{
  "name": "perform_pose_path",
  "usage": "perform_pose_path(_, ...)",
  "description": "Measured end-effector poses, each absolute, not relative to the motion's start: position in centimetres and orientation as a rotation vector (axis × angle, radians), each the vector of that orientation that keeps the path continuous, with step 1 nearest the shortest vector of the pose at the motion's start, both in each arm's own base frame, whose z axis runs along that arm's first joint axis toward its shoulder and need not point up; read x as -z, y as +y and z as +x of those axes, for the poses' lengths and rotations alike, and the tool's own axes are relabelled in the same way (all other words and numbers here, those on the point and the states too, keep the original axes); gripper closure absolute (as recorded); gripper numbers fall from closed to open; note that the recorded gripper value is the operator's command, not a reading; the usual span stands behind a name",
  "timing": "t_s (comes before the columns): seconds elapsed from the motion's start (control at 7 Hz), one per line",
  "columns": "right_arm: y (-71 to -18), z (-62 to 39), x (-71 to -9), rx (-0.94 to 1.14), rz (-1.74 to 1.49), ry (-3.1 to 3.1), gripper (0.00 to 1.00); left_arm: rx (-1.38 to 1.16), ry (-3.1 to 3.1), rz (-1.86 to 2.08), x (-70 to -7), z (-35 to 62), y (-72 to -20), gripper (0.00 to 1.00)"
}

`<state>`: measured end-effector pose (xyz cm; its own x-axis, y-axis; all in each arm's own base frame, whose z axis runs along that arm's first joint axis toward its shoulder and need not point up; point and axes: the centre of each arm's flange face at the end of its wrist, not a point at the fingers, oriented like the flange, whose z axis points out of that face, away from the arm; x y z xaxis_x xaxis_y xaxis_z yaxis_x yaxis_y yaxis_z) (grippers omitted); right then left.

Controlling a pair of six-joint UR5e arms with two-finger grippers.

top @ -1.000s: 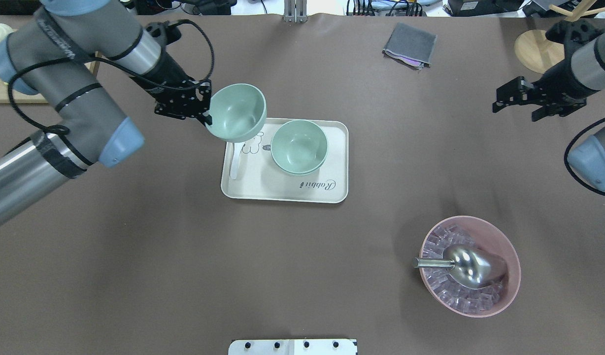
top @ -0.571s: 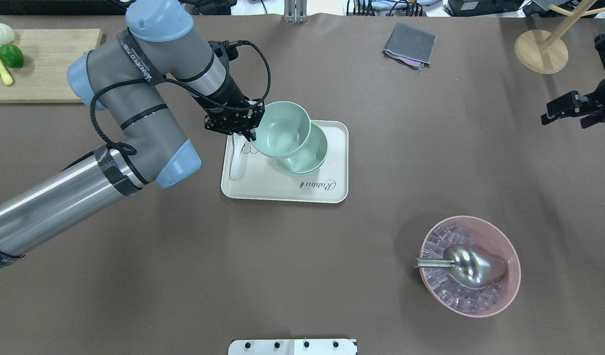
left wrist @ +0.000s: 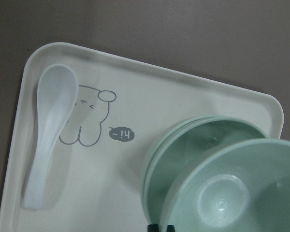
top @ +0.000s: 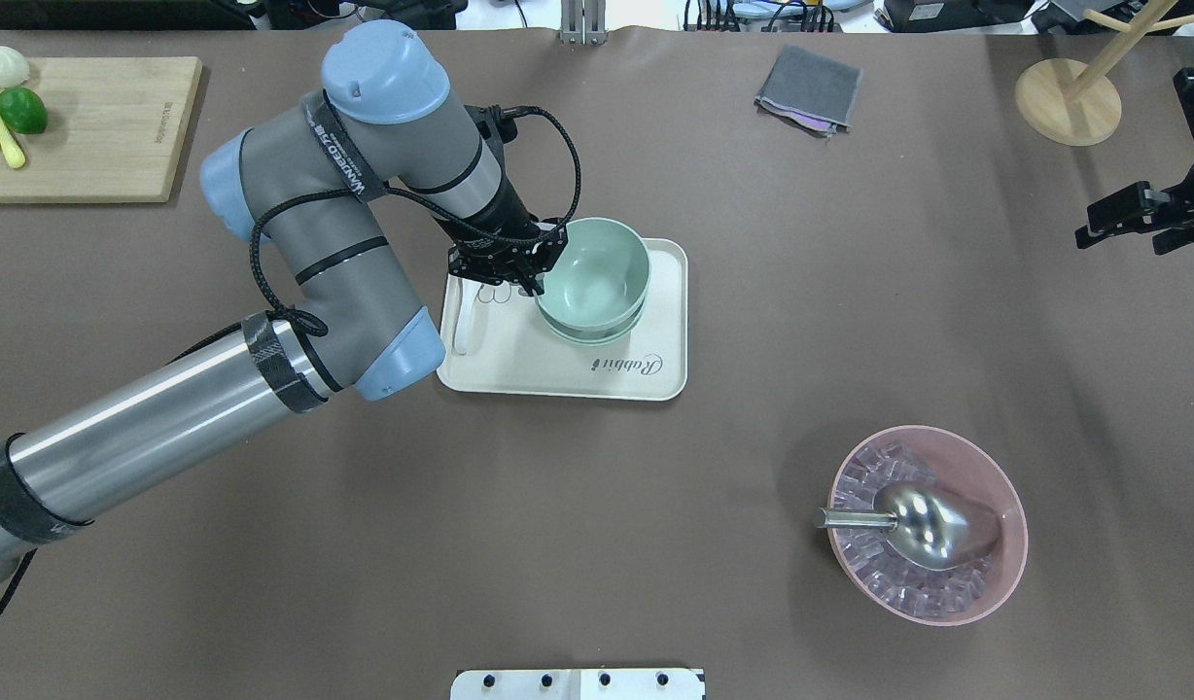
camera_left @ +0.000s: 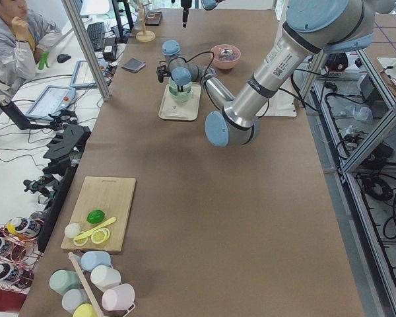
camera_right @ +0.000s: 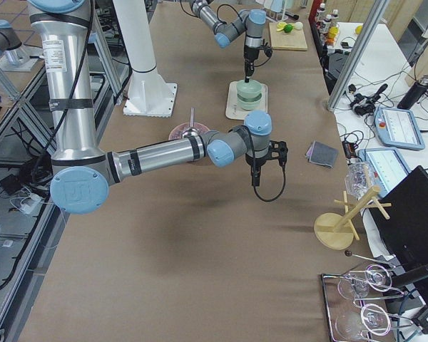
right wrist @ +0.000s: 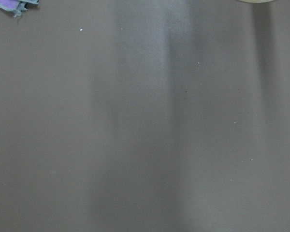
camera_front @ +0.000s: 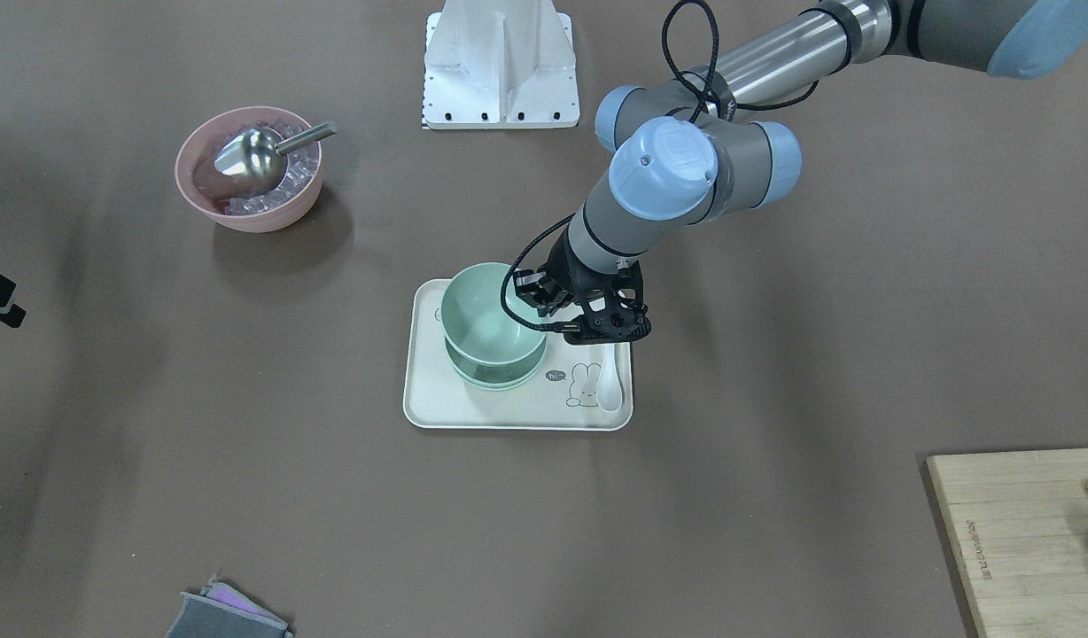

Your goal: Stack green bowls together

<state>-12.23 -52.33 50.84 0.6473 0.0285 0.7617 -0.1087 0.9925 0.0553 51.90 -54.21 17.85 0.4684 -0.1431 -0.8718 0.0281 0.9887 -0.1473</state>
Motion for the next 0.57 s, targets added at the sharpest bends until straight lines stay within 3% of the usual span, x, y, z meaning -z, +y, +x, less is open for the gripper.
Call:
perform_pose_path(0.14, -52.32, -12.14, -50.85, -0.079, 0.098, -0.866, 0.00, 0.105, 1.076, -0.117, -17.76, 52.17, -54.41, 0.06)
perform_pose_path(0.57, -52.36, -11.37, -50.86, -0.090, 0.094, -0.878, 0.00, 0.119, 1.063, -0.074, -17.74, 52.14, -54.86, 0.01)
